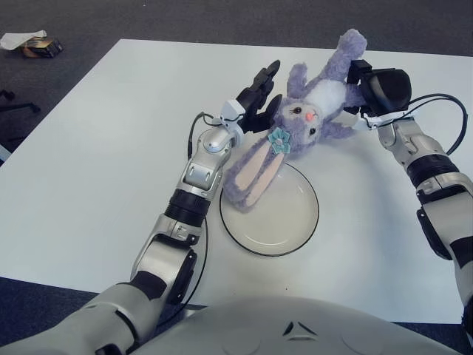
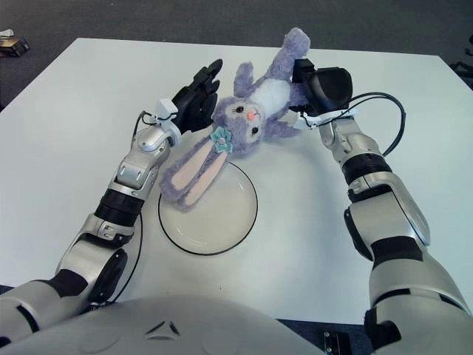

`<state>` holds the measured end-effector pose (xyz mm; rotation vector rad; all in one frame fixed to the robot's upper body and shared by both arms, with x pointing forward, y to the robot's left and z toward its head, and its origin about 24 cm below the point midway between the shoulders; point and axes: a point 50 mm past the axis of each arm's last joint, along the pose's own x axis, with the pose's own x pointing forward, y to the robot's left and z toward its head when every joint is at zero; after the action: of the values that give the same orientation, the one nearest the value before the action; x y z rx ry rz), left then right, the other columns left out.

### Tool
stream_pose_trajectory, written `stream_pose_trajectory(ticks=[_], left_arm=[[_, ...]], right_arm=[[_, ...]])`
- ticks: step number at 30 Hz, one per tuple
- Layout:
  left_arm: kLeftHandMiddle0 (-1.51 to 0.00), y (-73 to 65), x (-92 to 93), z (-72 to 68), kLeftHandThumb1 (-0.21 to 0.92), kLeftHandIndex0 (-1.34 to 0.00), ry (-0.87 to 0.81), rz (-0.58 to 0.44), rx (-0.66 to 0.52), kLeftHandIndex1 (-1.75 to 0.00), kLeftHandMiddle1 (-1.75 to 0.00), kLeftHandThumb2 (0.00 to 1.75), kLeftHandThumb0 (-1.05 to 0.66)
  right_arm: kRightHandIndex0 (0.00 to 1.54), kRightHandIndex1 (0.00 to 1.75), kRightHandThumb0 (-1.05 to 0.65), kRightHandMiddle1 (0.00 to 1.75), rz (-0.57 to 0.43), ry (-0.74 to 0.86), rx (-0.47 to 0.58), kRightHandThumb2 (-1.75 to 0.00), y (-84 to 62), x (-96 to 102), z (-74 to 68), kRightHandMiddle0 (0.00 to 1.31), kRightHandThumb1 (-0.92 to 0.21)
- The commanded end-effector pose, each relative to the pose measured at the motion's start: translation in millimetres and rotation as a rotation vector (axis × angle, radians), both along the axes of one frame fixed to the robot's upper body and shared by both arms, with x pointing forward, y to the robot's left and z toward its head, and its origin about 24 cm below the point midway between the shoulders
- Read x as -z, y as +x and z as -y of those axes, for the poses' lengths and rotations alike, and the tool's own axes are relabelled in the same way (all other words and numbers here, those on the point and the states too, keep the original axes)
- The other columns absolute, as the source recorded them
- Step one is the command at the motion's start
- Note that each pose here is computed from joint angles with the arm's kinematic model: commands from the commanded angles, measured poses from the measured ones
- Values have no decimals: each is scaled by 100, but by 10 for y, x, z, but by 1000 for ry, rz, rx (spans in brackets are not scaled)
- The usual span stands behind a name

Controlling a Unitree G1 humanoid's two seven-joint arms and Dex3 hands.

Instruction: Put the doll into the plate.

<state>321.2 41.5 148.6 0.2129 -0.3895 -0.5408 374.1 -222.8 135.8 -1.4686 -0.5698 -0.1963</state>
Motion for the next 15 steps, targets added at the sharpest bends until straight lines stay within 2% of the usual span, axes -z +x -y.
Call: stream_pose_trajectory(ticks=[1,5,11,15], left_arm=[[0,-33,-98,7,92,0,141,214,-66,0,0,67,-105],[0,-100,-115,10,92,0,204,308,-108,0,0,63,-105],[0,-325,-173,23,92,0,348,602,-313,0,0,52,-105],[0,-394,-166,62,92,0,365,673,-366,0,0,43,-105]], right_arm=[[129,175,-47,175,16,-8,18,-127,2,-49,33,59,-35],[130,175,-47,175,12,-12,22,-128,3,-50,37,59,-35],[130,175,-48,175,-6,-10,44,-129,29,-79,57,60,-34],[130,175,-48,175,-7,-6,52,-131,53,-135,54,61,-32]])
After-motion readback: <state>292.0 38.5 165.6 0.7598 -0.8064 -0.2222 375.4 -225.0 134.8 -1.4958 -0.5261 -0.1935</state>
